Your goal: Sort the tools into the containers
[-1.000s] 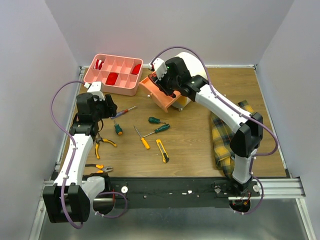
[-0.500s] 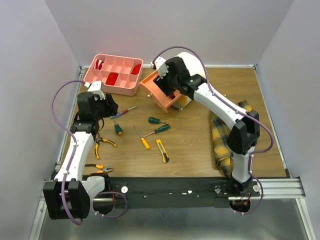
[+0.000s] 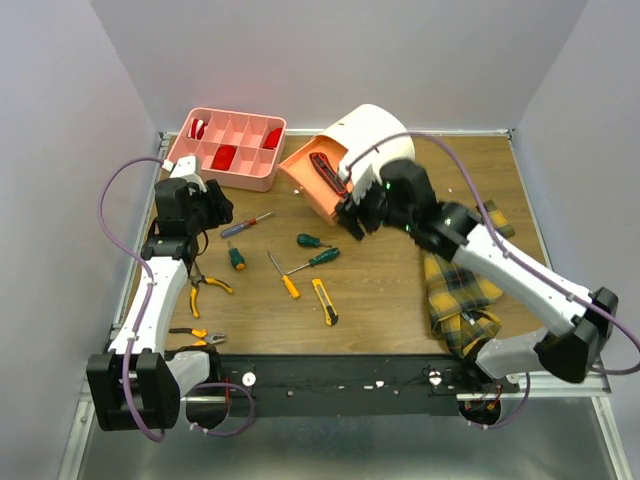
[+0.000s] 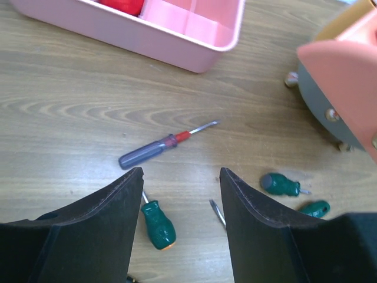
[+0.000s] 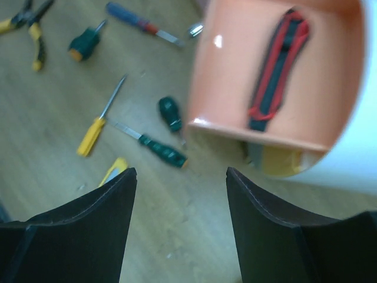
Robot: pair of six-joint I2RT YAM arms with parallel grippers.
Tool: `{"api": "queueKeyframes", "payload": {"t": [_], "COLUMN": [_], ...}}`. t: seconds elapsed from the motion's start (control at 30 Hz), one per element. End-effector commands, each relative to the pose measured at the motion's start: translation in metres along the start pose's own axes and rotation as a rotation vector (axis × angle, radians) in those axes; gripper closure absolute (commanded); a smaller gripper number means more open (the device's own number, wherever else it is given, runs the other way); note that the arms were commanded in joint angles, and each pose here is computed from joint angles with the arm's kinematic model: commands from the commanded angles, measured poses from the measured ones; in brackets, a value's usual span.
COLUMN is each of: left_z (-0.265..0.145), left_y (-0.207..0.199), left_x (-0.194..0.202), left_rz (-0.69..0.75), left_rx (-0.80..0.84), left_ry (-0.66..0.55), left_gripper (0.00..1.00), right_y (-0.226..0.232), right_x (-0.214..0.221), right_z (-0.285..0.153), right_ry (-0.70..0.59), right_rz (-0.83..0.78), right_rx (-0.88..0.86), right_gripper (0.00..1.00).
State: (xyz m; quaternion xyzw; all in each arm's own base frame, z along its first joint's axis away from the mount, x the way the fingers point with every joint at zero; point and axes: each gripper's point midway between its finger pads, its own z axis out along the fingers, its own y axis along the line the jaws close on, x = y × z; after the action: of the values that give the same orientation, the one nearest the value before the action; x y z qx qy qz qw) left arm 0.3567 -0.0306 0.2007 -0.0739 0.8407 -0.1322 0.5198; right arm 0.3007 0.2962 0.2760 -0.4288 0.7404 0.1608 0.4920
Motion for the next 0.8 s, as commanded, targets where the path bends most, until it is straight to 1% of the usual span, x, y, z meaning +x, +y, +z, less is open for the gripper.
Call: {"api": "queueKeyframes", "payload": {"t": [0.0, 0.03, 0.07, 0.1, 0.13, 0.17, 0.23, 0.27, 0.37, 0.4, 0.43, 0.53, 0.6, 0.63, 0.67, 0.7, 0.77], "left_z": [-0.005, -0.007, -0.007, -0.007, -0.009, -0.010, -0.016, -0.018, -0.028, -0.029, -0.034, -0.041, -0.042, -0.045, -0.046, -0.047, -0.049], "left_y": [0.026, 0.031, 0.034, 0.035, 0.034, 0.034, 0.034, 0.034, 0.033, 0.034, 0.032, 0.032, 0.033, 0.032, 0.031, 0.031, 0.030], "left_x": [-0.005, -0.005, -0.002, 0.000, -0.002, -0.004, -0.008, -0.012, -0.014, -0.008, -0.010, -0.003, 0.006, 0.005, 0.006, 0.006, 0.005], "left_rz": [-0.083, -0.088, -0.093, -0.086, -0.078, -0.054, -0.035, -0.030, -0.017, -0.012, -0.010, -0.014, -0.019, -0.026, -0.027, -0.030, -0.033], "left_rx": [-0.170, -0.198, -0.213, -0.218, -0.213, -0.207, -0.210, -0.210, -0.205, -0.205, -0.194, -0.188, -0.187, -0.183, -0.178, -0.177, -0.174], "left_ry": [-0.016, -0.020, -0.012, -0.008, -0.017, -0.025, -0.053, -0.075, -0.106, -0.100, -0.118, -0.129, -0.119, -0.128, -0.128, -0.131, -0.140], "left_gripper": [0.35, 0.35, 0.35, 0.35, 0.35, 0.35, 0.35, 0.35, 0.35, 0.35, 0.35, 0.35, 0.34, 0.34, 0.34, 0.34, 0.34], "right_y": [0.073, 0.084, 0.093, 0.097, 0.108, 0.115, 0.136, 0.142, 0.165, 0.168, 0.170, 0.173, 0.175, 0.174, 0.173, 0.172, 0.173], "right_x": [0.059, 0.071, 0.088, 0.102, 0.105, 0.123, 0.137, 0.143, 0.173, 0.178, 0.188, 0.191, 0.201, 0.198, 0.210, 0.213, 0.212], "right_z": [0.005, 0.007, 0.008, 0.014, 0.018, 0.020, 0.025, 0.029, 0.037, 0.039, 0.044, 0.053, 0.060, 0.064, 0.068, 0.070, 0.076], "right_ry": [0.122, 0.161, 0.221, 0.261, 0.255, 0.292, 0.316, 0.328, 0.435, 0.457, 0.488, 0.507, 0.547, 0.550, 0.587, 0.596, 0.603], "right_rz": [0.062, 0.081, 0.137, 0.171, 0.195, 0.245, 0.254, 0.299, 0.373, 0.387, 0.392, 0.415, 0.437, 0.446, 0.457, 0.466, 0.491], "right_rx": [-0.120, -0.136, -0.129, -0.101, -0.102, -0.093, -0.101, -0.087, -0.097, -0.096, -0.090, -0.077, -0.045, -0.031, 0.009, 0.026, 0.047], "right_gripper": [0.30, 0.27, 0.24, 0.16, 0.15, 0.15, 0.14, 0.13, 0.11, 0.00, 0.00, 0.00, 0.02, 0.04, 0.07, 0.13, 0.20]}}
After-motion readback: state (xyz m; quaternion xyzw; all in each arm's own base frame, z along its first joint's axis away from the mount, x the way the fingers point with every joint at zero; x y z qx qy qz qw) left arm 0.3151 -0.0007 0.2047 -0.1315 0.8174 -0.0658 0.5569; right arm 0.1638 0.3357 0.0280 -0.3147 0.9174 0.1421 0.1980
